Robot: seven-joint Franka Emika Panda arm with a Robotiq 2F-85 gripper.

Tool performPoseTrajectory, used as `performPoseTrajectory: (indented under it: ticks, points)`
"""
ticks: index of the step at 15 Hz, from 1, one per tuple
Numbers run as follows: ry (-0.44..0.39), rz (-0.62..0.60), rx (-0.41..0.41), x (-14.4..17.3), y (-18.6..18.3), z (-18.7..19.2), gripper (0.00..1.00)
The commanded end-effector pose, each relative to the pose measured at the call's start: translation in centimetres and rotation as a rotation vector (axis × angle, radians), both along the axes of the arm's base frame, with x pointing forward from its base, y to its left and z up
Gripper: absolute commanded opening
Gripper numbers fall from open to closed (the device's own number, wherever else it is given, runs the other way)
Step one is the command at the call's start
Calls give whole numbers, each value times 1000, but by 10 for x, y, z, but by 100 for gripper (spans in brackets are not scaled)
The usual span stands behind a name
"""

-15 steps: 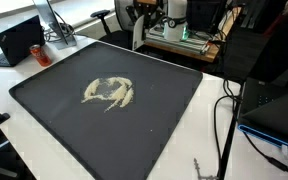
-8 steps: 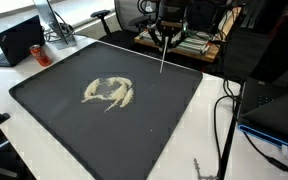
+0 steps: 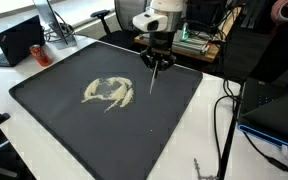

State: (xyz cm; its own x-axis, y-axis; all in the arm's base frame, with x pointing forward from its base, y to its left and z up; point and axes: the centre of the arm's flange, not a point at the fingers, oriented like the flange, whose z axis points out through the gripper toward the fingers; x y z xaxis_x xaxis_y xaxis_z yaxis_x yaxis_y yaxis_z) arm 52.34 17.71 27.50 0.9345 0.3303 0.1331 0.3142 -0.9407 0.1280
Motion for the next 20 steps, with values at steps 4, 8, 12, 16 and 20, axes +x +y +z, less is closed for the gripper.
performPoseTrajectory:
  ticks: [4, 8, 12, 16, 20]
  points:
    - [15, -40, -7, 23, -15, -22, 4]
    - [19, -42, -7, 28, -14, -28, 1]
    - [47, -78, 15, 50, -23, -52, 1]
    - [72, -147, 49, 64, -37, -76, 1]
    - [84, -213, 67, 76, -55, -93, 1]
